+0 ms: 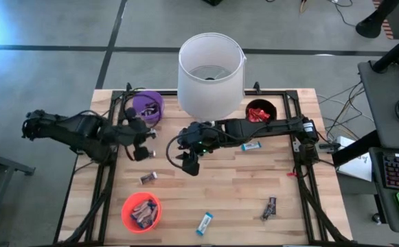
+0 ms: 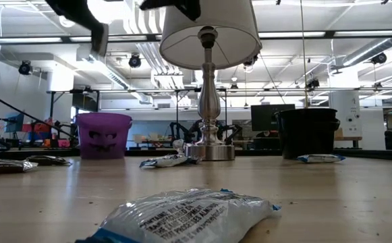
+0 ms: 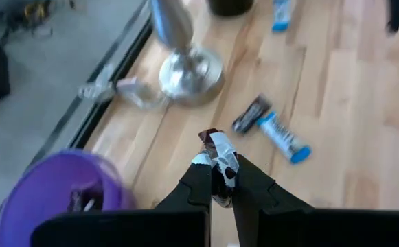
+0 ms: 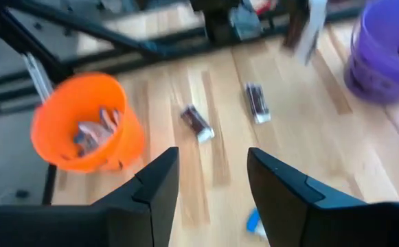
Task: Organize candy in baskets
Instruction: Put the brown chocolate bar into the purple bucket, then put the white chocolate bar into the orange bucket
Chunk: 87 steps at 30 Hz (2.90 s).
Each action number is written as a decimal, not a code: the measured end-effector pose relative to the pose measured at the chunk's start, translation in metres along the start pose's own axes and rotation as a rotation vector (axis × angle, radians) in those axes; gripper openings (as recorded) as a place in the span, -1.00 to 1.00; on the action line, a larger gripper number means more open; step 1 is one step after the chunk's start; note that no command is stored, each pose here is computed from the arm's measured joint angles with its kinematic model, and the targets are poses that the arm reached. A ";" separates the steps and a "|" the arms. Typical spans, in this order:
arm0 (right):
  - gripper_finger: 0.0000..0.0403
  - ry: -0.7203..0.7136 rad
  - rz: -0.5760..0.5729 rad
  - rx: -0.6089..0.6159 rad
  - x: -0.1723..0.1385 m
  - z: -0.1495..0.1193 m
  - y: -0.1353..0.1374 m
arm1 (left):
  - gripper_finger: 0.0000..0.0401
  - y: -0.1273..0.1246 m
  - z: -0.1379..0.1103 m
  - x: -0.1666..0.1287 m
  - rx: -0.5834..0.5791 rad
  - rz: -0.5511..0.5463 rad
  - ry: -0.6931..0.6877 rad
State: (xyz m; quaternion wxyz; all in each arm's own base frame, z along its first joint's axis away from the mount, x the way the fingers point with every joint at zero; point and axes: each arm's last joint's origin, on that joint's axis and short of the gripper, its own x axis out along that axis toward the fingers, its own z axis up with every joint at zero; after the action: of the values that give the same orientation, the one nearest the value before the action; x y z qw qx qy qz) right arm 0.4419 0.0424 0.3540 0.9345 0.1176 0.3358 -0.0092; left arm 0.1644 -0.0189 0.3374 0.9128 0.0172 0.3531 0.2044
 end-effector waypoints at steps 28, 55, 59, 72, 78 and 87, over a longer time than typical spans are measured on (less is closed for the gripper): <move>-0.18 0.947 -0.327 0.053 0.011 -0.129 -0.038 | -1.00 0.116 -0.019 0.032 0.085 0.115 0.357; -0.18 0.877 -0.291 0.164 -0.034 -0.158 -0.047 | -0.60 0.171 -0.014 0.090 0.011 0.129 0.308; -0.18 0.768 -0.246 0.191 -0.042 -0.154 -0.049 | -0.44 0.172 -0.014 0.090 0.011 0.157 0.320; -0.18 0.494 -0.135 0.179 -0.012 -0.149 -0.051 | -0.41 0.162 -0.009 0.059 -0.072 0.116 0.171; -0.18 0.453 -0.127 0.115 0.010 -0.150 -0.052 | -0.42 0.154 -0.010 0.035 -0.109 0.096 0.104; -0.18 0.293 -0.130 0.072 0.049 -0.146 -0.054 | -0.42 0.145 -0.012 0.011 -0.161 0.084 0.026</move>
State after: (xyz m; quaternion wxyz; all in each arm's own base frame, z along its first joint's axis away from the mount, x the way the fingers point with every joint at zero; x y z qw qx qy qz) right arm 0.3831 0.0257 0.2025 0.8681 0.1290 0.4750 -0.0645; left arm 0.1114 0.1165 0.3469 0.8973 -0.0440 0.3462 0.2704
